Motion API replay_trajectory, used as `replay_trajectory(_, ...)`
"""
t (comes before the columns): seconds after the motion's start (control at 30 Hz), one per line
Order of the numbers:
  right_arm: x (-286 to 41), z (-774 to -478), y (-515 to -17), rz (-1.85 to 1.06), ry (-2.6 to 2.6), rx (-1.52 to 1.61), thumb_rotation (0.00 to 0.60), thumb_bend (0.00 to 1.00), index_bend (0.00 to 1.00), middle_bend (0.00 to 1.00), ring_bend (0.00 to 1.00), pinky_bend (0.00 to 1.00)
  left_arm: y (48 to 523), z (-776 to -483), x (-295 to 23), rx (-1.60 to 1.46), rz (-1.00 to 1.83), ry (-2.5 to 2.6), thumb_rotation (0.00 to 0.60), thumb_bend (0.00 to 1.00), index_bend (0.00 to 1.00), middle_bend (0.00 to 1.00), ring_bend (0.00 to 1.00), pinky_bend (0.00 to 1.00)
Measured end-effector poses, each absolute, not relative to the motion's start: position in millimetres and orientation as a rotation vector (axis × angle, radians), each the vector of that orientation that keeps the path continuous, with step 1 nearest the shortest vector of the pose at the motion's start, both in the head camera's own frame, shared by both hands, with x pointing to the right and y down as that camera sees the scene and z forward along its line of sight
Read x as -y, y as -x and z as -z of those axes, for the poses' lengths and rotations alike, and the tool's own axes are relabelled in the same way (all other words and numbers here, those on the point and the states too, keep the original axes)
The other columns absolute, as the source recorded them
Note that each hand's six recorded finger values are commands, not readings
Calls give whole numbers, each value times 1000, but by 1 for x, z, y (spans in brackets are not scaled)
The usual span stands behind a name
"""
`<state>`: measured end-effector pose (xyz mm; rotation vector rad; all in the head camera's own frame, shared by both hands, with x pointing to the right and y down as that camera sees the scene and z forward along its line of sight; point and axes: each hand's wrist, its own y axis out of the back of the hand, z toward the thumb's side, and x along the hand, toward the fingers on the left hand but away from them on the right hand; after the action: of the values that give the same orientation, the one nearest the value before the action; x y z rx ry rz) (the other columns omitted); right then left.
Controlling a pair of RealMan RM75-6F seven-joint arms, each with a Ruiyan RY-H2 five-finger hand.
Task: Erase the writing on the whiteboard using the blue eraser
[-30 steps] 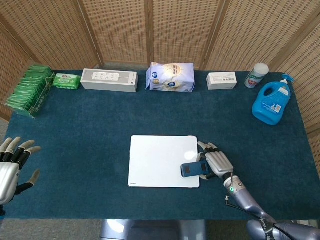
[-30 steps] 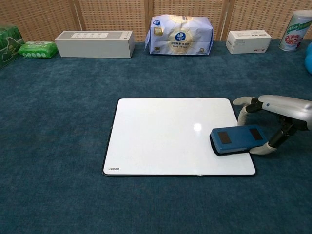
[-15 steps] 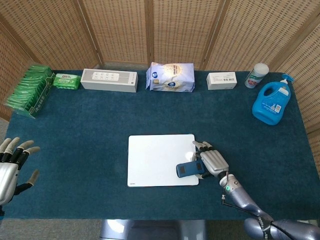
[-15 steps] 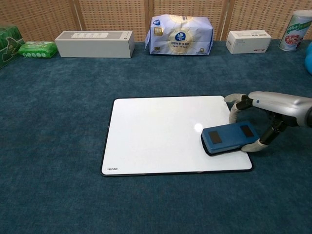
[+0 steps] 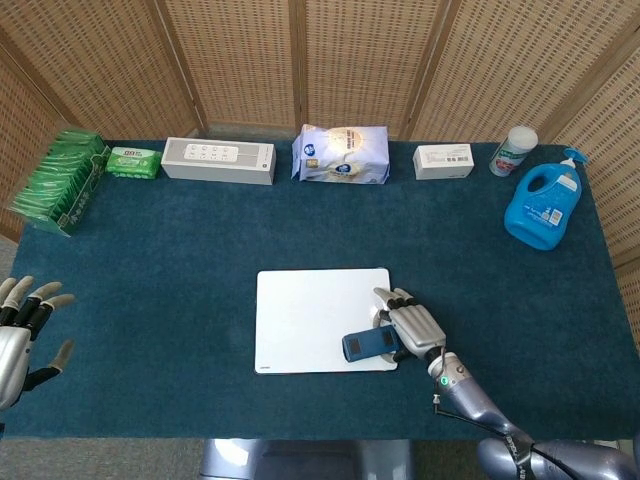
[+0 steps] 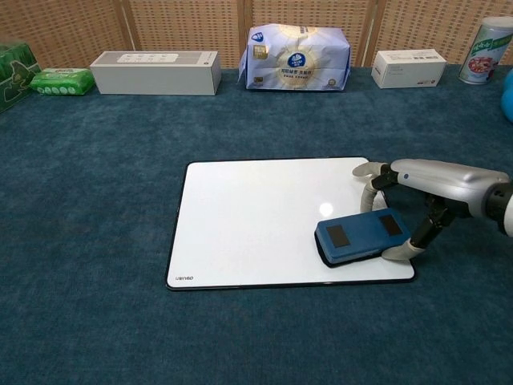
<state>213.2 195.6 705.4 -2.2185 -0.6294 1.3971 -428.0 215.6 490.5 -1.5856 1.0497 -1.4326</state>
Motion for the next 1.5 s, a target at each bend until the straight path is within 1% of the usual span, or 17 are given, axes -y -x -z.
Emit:
replay_trajectory(0.17,-194,-709,-213,-1397,2222,630,600,219,747,49,0,0,427,-490,-216,-1051,1429,1585,600,427,251,203,48,0)
replay_trajectory(0.7,-162,-717,-213,-1395,2193,633,600,221,748,49,0,0,428,-487,-216,-1055,1436,1570,600,428,251,200,40,0)
replay_trajectory(1.0,-151,-717,-210,-1385,2191,640,600,222,749,51,0,0,428,-486,-217,-1056,1438,1566,600,428,251,200,40,0)
replay_trajectory(1.27,-152,-726,-213,-1412,2199,637,600,224,749,55,0,0,430,-483,-218,-1060,1436,1559,600,428,251,200,40,0)
replay_trajectory(1.5,-164,-721,-219,-1418,2199,648,600,224,747,68,0,0,428,-484,-217,-1061,1425,1568,600,428,251,199,40,0)
